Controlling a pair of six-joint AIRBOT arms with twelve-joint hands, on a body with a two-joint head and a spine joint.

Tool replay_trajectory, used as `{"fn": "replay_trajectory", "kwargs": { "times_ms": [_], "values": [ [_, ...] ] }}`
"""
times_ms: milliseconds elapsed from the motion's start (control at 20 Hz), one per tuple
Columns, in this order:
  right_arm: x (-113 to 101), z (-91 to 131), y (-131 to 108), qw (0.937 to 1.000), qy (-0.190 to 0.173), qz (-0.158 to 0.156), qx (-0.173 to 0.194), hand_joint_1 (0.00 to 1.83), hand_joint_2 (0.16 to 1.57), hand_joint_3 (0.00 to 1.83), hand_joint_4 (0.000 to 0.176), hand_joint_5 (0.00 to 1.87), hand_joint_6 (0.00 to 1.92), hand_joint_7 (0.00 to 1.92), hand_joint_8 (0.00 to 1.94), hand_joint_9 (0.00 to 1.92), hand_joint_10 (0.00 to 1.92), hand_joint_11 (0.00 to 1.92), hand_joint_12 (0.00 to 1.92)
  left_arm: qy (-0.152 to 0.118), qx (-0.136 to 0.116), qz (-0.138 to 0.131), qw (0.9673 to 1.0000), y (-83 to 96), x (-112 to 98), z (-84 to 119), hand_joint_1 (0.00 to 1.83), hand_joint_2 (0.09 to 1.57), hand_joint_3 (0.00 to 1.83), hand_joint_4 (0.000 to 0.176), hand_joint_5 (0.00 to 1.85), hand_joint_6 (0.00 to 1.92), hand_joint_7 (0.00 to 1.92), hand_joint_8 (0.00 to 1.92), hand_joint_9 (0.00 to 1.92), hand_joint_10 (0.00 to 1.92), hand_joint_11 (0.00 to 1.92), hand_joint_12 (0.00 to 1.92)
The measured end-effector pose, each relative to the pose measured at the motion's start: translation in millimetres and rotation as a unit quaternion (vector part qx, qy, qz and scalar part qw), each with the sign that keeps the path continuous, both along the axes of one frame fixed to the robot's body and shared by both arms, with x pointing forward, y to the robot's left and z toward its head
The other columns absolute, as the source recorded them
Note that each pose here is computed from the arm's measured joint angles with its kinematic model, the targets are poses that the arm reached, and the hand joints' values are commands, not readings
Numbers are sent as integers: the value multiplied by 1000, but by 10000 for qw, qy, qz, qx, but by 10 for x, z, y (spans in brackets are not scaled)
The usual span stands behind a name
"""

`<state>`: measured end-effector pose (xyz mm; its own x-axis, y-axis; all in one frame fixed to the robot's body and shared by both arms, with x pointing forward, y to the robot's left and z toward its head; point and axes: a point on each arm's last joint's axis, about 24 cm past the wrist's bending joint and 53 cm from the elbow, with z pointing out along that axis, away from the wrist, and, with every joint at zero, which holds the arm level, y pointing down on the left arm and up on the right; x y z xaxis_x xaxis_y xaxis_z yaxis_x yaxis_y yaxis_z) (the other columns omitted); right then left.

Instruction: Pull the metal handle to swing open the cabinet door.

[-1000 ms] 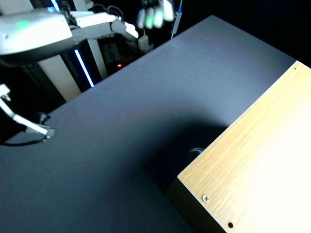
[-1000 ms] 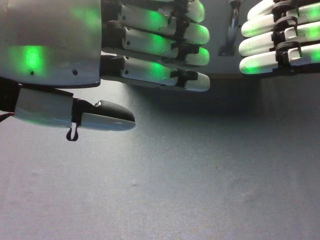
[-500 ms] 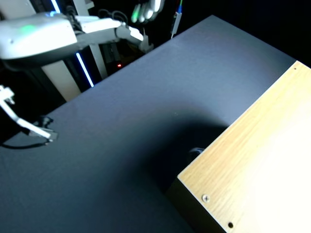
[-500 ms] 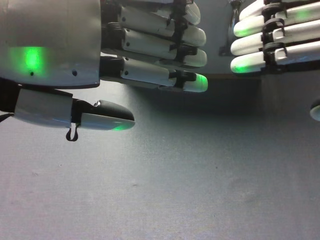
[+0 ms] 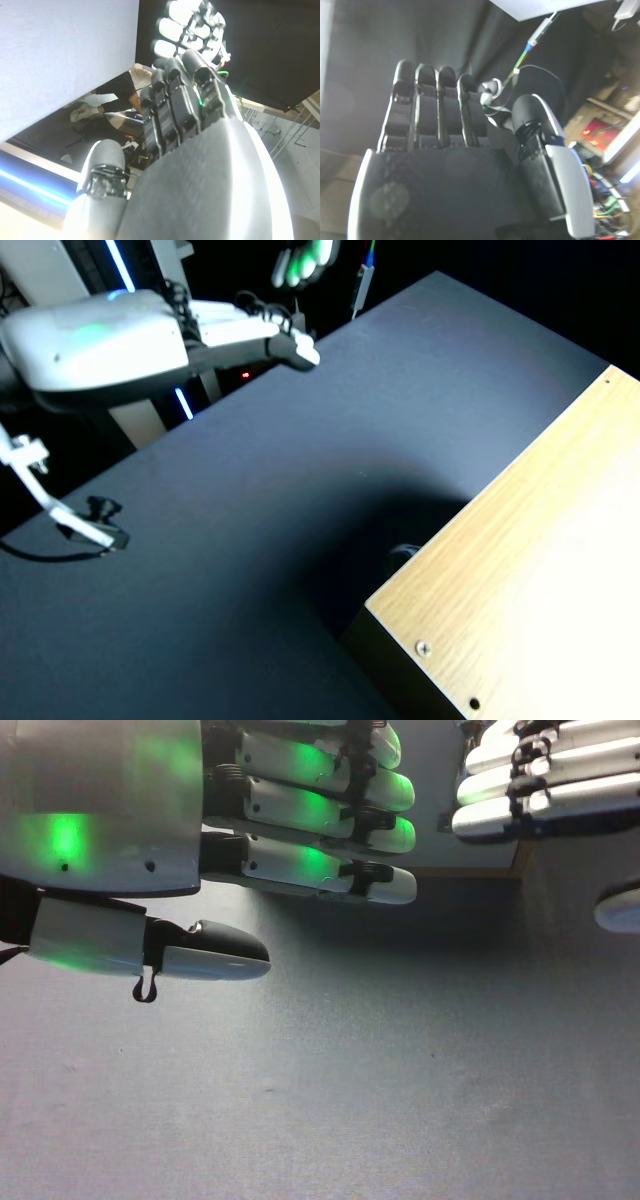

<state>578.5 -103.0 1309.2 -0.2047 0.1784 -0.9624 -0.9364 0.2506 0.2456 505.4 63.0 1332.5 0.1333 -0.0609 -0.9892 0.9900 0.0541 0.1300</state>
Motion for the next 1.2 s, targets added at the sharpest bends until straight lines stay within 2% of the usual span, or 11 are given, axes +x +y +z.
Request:
{"fn": "replay_trajectory", "kwargs": {
  "times_ms": [250, 300, 350, 450, 650, 850, 1200],
  "values": [
    [118, -19, 59, 9990, 334, -287, 92, 0, 1571, 44, 0, 198, 1, 226, 2, 202, 2, 0, 620, 0, 0, 0, 10000, 0, 0, 0, 0, 1571, 13, 0, 393, 5, 404, 4, 360, 5, 0, 828],
    [180, -25, 69, 9960, 745, -429, 232, 0, 1571, 41, 0, 204, 3, 224, 1, 201, 1, 0, 607, 0, 0, 0, 10000, 0, 0, 0, 0, 1571, 16, 0, 387, 1, 396, 0, 353, 1, 0, 827],
    [226, -29, 57, 9938, 926, -536, 296, 0, 1571, 34, 0, 210, 4, 224, 1, 198, 0, 0, 598, -2, 0, -2, 10000, 0, -1, 0, 0, 1571, 21, 0, 386, 1, 392, 0, 349, 1, 0, 811],
    [326, -30, 20, 9896, 1167, -752, 373, 0, 1571, 33, 0, 205, 2, 219, 0, 193, 0, 0, 595, 0, 0, -2, 10000, 0, -1, 0, 0, 1571, 21, 0, 388, 1, 394, 1, 350, 1, 0, 807],
    [530, 42, -106, 9742, 1668, -1253, 860, 0, 1571, 37, 0, 213, 4, 220, 3, 195, 3, 0, 585, -3, 2, 2, 10000, 0, 1, -1, 0, 1571, 17, 0, 393, 2, 399, 2, 353, 2, 0, 790],
    [619, 8, -166, 9695, 1759, -1470, 873, 0, 1571, 29, 0, 206, 0, 211, 0, 186, 0, 0, 558, -2, 0, 0, 10000, 0, 0, 0, 0, 1571, 27, 0, 388, 0, 394, 0, 349, 0, 0, 776],
    [595, -13, -139, 9684, 1808, -1490, 856, 0, 1571, 32, 0, 217, 3, 223, 2, 197, 3, 0, 597, -2, 0, -4, 10000, -1, -2, 0, 0, 1571, 31, 0, 397, 2, 404, 3, 362, 4, 0, 790]
  ]
}}
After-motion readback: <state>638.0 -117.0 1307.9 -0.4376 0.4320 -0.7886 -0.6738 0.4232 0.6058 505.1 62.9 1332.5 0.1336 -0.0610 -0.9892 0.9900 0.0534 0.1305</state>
